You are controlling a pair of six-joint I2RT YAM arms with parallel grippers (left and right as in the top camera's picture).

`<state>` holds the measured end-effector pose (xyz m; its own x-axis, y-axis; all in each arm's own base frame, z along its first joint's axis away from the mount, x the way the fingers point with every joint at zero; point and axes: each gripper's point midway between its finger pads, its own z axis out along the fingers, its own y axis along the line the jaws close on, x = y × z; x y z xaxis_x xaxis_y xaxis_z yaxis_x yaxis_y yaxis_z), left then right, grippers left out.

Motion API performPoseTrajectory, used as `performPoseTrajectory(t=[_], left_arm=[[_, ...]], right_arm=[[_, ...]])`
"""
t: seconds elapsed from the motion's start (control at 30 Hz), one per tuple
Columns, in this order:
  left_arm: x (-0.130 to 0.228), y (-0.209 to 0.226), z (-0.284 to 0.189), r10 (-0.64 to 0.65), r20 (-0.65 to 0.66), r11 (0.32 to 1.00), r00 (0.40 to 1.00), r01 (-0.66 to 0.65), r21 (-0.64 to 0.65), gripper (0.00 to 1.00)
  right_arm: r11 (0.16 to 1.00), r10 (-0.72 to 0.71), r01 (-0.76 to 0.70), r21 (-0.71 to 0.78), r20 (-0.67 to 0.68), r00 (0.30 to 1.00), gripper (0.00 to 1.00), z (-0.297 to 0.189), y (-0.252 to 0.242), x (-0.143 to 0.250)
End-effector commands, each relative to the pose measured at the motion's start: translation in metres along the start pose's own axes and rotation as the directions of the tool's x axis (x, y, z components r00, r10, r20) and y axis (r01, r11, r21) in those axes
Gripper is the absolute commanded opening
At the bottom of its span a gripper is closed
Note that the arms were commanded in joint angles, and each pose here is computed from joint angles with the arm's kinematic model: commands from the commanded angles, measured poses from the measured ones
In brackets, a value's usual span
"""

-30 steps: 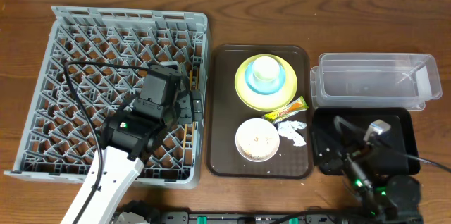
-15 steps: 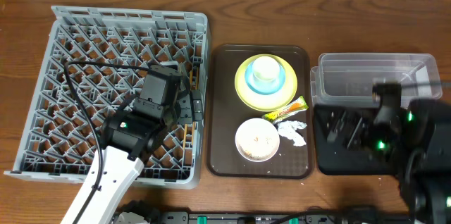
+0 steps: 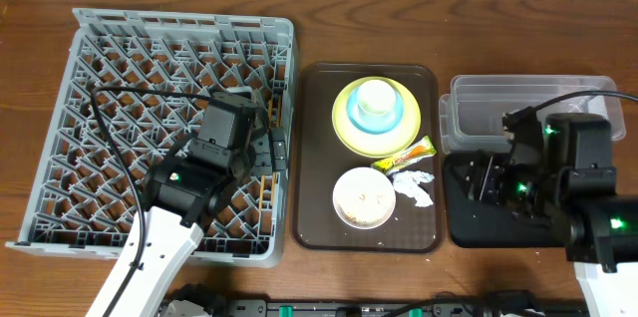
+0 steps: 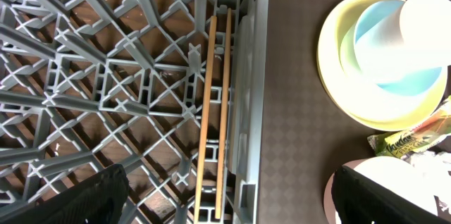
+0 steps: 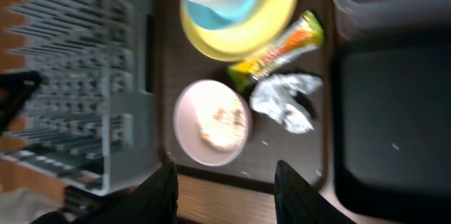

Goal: Sort waste into correct bins and load items into the dishwasher
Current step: 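Move the right gripper over the tray toward the crumpled white tissue, then lower the right gripper and pinch the white tissue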

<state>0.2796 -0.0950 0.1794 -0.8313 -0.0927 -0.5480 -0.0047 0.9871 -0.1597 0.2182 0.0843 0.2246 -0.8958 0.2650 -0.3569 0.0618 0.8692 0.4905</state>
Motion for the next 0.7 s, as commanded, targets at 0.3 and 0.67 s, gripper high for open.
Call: performPoseTrajectory(t=[0.3,0.67], left_arm=[[-0.004,-0.002,-0.003,0.002,0.009,1.0,1.0,-0.002,0.006,0.93],[-0.004,-0.002,-0.003,0.002,0.009,1.0,1.0,-0.002,0.006,0.93]], right_arm=[[0.957,-0.165,0.201,0.208,-0.177,0.97,0.47,0.036,-0.01,0.029],[0.865,-0.206,0.315,0.39,-0.297,0.933,0.27,0.089,-0.011,0.044]])
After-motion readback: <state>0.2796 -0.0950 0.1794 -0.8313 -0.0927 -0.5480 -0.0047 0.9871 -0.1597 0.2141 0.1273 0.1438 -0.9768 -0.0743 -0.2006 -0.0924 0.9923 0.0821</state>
